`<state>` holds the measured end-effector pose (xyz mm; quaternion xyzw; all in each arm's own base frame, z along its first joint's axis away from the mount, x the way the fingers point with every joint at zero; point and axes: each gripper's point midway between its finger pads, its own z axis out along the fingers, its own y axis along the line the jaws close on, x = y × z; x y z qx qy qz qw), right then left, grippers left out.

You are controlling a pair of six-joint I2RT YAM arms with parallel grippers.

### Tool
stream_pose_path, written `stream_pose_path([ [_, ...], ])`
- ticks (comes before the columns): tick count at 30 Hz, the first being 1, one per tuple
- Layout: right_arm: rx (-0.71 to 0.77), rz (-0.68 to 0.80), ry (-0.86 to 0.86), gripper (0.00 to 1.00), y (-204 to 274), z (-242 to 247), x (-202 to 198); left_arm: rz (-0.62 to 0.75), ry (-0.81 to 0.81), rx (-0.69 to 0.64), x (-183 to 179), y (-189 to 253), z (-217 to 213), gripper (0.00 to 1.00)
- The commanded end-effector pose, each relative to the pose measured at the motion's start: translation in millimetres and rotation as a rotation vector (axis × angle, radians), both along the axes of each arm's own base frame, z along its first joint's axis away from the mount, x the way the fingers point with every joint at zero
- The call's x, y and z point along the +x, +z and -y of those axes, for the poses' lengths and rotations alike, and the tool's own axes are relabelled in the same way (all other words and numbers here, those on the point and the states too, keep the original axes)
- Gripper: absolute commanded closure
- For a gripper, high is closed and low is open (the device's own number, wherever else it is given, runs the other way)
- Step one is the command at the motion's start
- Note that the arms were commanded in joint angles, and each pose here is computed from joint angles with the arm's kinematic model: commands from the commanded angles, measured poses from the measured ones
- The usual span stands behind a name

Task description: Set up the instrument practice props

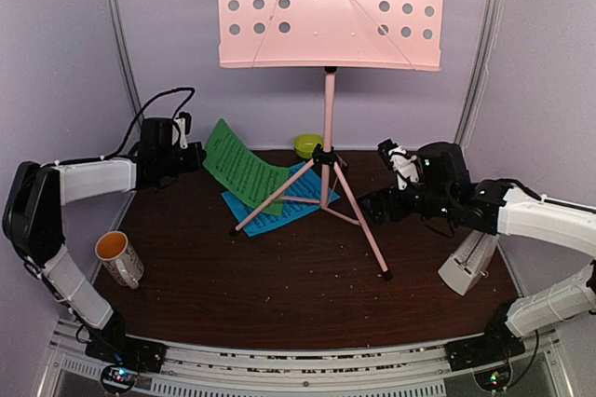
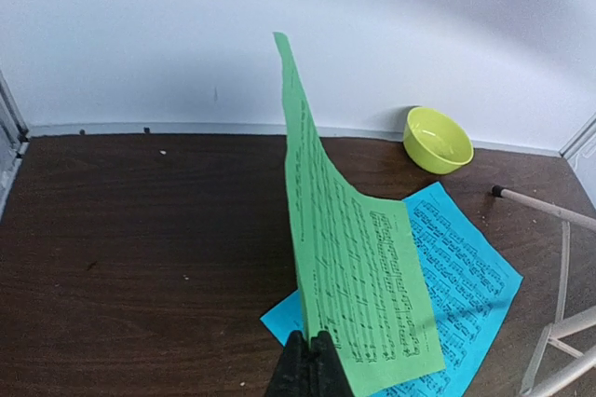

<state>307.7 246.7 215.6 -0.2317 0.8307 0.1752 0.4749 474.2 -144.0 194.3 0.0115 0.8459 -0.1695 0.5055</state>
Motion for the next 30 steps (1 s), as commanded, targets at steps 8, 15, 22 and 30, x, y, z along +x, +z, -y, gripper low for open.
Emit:
stream_pose_path([
  [8,0.191,0.227,0.073,0.0,47,-4,-11,0.122,-0.154,0.296,-94,78,-11,1.0],
  [15,0.202,0.293,0.266,0.0,76,-34,-22,0.179,-0.382,0.413,-173,119,10,1.0],
  [22,0.245,0.39,0.517,0.0,101,-66,-53,0.307,-0.814,0.375,-276,147,52,1.0],
  [30,0.195,0.483,0.641,0.0,115,-106,-80,0.471,-1.106,0.161,-347,202,74,1.0],
])
